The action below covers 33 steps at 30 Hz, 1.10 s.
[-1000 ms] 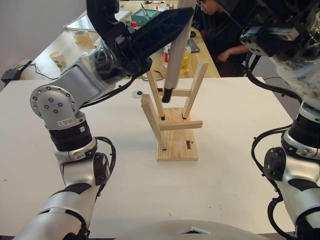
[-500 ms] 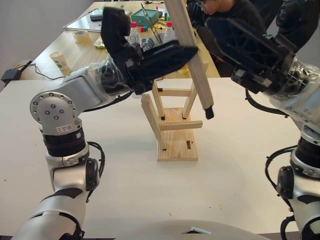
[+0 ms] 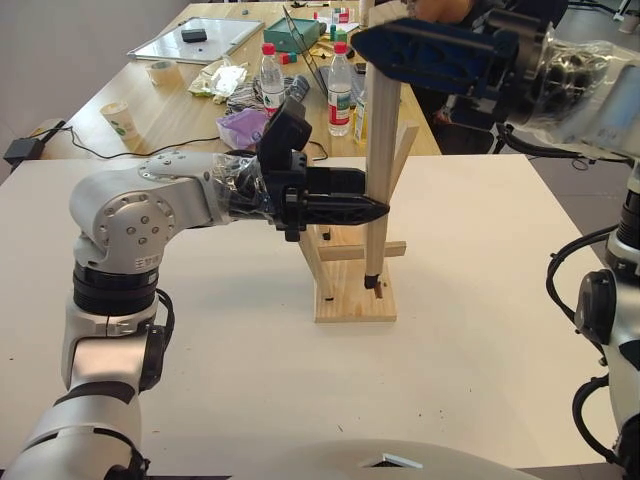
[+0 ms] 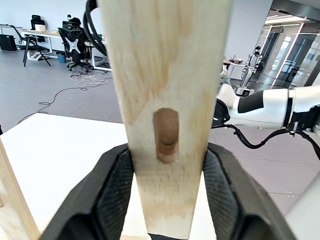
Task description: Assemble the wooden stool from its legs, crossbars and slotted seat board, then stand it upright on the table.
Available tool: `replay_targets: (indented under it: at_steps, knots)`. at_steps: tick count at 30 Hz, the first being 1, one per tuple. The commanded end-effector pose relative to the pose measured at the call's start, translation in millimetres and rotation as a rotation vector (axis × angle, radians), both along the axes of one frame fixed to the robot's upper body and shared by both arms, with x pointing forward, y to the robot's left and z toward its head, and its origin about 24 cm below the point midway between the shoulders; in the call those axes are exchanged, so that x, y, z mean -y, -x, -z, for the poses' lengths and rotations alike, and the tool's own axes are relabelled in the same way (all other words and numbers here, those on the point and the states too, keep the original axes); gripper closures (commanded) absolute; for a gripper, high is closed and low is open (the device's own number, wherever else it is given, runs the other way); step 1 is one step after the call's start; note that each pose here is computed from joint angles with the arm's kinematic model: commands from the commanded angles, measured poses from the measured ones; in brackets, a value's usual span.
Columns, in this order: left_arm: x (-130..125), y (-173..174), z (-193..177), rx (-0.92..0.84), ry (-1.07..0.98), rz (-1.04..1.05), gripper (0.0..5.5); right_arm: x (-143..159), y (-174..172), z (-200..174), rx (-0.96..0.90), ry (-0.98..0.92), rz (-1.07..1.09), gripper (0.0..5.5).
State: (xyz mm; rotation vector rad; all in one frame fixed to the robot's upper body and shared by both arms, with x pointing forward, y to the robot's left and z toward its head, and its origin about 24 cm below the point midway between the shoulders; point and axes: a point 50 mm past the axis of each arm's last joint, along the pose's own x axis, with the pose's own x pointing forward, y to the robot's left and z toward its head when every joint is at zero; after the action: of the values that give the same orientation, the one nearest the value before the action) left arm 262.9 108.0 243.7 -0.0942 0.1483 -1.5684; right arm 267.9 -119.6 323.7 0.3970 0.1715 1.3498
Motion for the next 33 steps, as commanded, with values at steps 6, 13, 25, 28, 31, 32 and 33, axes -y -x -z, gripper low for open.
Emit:
replay_targets:
  at_steps: [6,13,25,28,31,32,33]
  knots:
    - [0,-3,-11,0.063,-0.030,0.021,3.49,-3,5,13,-0.035,0.107,-0.048,1.76]
    - [1,-5,-15,0.073,-0.033,0.030,3.49,-3,6,20,-0.061,0.130,-0.062,2.13]
    - [2,-5,-18,0.081,-0.043,0.043,3.49,-6,9,25,-0.063,0.161,-0.078,3.07]
    - [1,-5,-17,0.087,-0.049,0.047,3.49,-6,9,25,-0.063,0.161,-0.078,3.07]
    - [0,-7,-16,0.098,-0.062,0.039,3.13,-5,9,25,-0.063,0.159,-0.072,3.07]
    - [-1,-8,-15,0.098,-0.067,0.030,2.97,-4,8,25,-0.063,0.158,-0.069,3.11]
    - [-1,-8,-15,0.096,-0.069,0.027,2.76,-4,8,24,-0.063,0.158,-0.066,3.25]
